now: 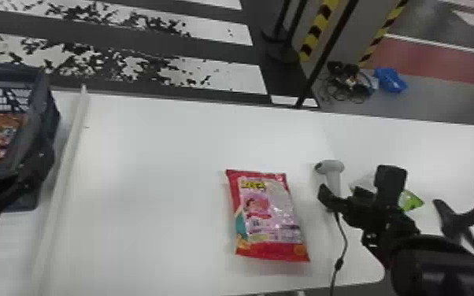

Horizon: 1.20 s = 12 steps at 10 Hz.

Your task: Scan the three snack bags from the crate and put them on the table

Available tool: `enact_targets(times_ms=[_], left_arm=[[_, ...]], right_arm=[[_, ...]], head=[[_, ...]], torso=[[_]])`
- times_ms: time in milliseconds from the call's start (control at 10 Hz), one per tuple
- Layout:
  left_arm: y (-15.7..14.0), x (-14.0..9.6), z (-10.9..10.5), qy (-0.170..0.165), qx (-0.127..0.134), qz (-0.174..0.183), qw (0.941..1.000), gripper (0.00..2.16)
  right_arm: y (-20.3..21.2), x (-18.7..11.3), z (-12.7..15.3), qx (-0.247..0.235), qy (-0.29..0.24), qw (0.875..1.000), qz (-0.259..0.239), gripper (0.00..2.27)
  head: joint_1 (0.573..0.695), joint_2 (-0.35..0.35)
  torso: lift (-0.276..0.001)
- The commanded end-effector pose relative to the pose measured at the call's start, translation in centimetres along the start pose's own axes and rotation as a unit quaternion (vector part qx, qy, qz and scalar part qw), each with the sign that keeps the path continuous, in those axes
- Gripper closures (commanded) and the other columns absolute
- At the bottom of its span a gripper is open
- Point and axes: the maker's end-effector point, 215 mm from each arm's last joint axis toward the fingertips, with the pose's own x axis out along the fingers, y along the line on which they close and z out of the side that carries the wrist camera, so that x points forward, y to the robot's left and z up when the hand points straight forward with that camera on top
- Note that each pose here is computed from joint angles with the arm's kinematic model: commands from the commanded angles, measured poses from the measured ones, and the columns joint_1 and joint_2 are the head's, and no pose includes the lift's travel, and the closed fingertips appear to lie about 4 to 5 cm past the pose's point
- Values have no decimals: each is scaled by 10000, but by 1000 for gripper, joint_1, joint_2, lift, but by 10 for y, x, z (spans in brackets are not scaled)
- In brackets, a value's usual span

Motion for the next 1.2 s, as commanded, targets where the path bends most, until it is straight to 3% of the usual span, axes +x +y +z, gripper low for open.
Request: enact_targets(times_ms=[0, 200, 300, 400, 500, 600, 900, 1100], left_arm=[[1, -1, 1, -1, 20, 9, 10000, 26], [0, -2, 2, 2, 27, -3, 10000, 26], [-1, -3, 2, 11, 26, -9, 10000, 26], [-1, -4, 2, 14, 31, -18, 10000, 26], [-2, -6, 5, 1, 42, -27, 10000, 26], [-1, -8, 4, 25, 53, -7, 10000, 26], [-1, -10, 3, 79, 72, 19, 9999, 26], [-5, -9, 1, 94, 53, -10, 9999, 26]], right_arm=[[-8, 9, -3, 26, 133, 9999, -14, 83], [-2, 18, -15, 67, 464, 9987, 187, 151], [3, 21, -23, 90, 661, 9974, 277, 343], [4, 26, -26, 67, 755, 9968, 266, 674], [3, 29, -36, 84, 981, 9950, 186, 1747], [2, 30, -36, 119, 972, 9951, 150, 2162], [-1, 17, -18, 209, 421, 9988, 157, 2223], [4, -23, 8, 402, -71, 9991, 120, 2223]], head=[[695, -285], [695, -289], [695, -287], [695, -284], [695, -283], [695, -285], [695, -287], [695, -289]], torso=[[-94], [-94], [-94], [-94], [-94], [-94], [-94], [-94]])
